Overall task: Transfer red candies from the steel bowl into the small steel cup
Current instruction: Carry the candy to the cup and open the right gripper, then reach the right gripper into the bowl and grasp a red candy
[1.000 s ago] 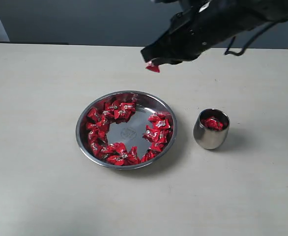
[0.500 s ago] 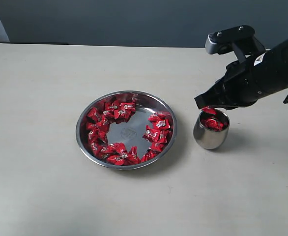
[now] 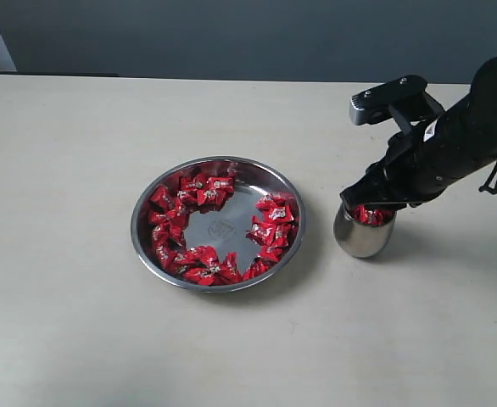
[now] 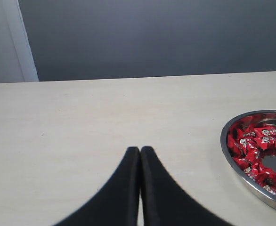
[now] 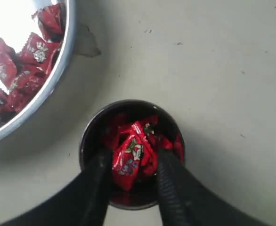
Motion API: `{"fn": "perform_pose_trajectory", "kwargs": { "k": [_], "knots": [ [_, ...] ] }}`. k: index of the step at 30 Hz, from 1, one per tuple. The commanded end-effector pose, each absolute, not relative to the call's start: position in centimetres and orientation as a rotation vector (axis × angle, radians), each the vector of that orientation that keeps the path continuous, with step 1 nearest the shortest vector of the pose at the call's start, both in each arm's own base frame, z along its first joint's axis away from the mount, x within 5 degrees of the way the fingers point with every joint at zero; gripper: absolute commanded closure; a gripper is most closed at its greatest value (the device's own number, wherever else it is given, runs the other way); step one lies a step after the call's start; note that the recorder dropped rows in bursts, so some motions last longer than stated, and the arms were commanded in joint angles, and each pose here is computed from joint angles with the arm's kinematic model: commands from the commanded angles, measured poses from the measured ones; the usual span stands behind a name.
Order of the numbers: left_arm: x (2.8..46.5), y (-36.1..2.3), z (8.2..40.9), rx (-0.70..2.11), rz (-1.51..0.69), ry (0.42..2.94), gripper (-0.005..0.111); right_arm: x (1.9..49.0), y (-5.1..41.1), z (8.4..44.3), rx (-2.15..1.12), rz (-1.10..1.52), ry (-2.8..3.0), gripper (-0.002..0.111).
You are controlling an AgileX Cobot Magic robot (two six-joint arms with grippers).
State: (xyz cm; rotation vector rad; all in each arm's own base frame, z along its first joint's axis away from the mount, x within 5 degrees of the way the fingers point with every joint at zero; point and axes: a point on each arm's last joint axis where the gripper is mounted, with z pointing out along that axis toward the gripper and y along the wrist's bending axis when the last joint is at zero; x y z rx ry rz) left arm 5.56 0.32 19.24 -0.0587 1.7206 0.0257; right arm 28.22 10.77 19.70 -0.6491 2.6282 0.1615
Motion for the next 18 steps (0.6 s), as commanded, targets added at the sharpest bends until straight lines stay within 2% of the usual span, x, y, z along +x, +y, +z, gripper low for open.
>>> {"fn": "perform_pose_trajectory", "kwargs": {
  "k": [1, 9, 14, 18],
  "knots": [
    [5.5, 0.3, 19.2, -0.054, 0.02, 1.715, 0.106, 28.6, 10.6, 19.8, -0.622, 0.157, 2.586, 0.065],
    [5.5, 0.3, 19.2, -0.054, 0.02, 1.715, 0.106, 30.1, 12.4, 22.2, -0.335, 0.43, 2.459, 0.066],
    [5.5, 0.3, 19.2, -0.054, 0.02, 1.715, 0.106, 30.8, 14.7, 23.0, -0.465, 0.483, 2.347, 0.066],
    [5.5, 0.3, 19.2, -0.054, 0.02, 1.715, 0.106, 31.4, 18.0, 22.3, -0.617, 0.5, 2.32, 0.066]
  ]
}}
